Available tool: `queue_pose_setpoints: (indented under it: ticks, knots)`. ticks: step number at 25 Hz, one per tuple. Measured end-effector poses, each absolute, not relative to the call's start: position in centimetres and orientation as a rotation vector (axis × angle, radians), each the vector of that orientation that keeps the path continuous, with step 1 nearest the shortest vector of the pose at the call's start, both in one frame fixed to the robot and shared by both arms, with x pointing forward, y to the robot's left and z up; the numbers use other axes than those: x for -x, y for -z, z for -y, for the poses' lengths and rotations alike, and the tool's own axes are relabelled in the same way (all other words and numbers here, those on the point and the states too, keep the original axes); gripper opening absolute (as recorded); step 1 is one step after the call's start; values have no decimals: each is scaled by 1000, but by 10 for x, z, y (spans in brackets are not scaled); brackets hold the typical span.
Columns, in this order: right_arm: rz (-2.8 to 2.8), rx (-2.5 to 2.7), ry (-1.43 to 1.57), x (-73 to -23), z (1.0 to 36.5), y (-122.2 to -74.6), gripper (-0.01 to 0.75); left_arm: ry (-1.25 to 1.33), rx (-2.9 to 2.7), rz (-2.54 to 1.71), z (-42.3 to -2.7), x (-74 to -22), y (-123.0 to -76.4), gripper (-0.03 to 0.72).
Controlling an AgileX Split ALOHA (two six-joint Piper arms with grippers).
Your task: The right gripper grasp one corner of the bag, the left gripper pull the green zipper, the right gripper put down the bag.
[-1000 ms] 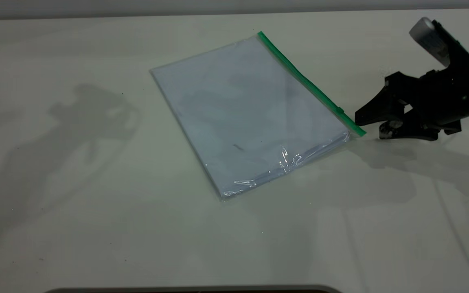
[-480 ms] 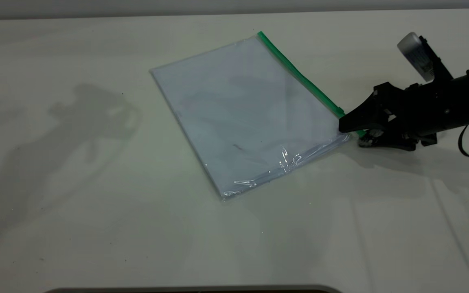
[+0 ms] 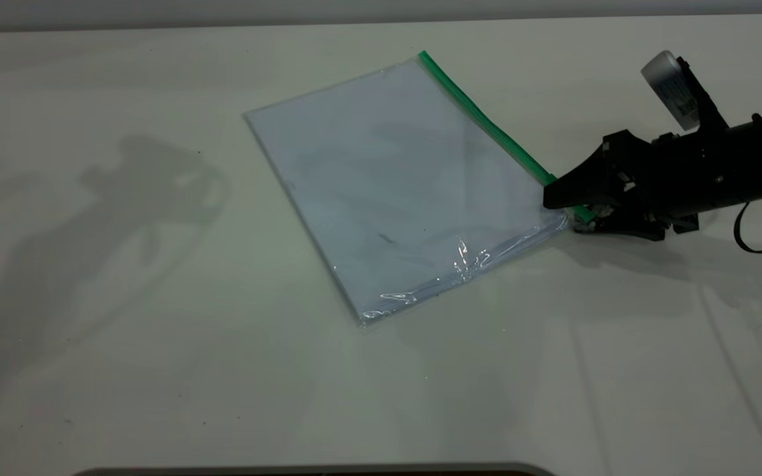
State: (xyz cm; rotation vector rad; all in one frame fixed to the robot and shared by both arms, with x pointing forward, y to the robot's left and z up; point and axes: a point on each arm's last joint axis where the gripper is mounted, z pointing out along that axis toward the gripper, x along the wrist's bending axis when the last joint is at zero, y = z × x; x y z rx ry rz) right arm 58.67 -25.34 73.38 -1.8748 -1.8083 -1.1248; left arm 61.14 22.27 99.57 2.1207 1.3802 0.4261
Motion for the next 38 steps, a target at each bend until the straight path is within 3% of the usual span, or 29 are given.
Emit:
queue_pose_setpoints:
  ticks: [6, 13, 27, 38]
  knots:
    - [1859, 1814, 1127, -590, 235, -735, 563, -429, -2119, -1380, -223, -612, -996, 590]
    - [1896, 1769, 1112, -589, 221, -735, 441, -436, -2115, -1379, -223, -612, -996, 590]
    - [1913, 1761, 1154, -602, 221, -739, 44, -447, -2108, -1378, -223, -613, -997, 590]
    - [2093, 1635, 1279, -632, 217, -779, 36, -356, -2261, -1273, -220, -604, -992, 590]
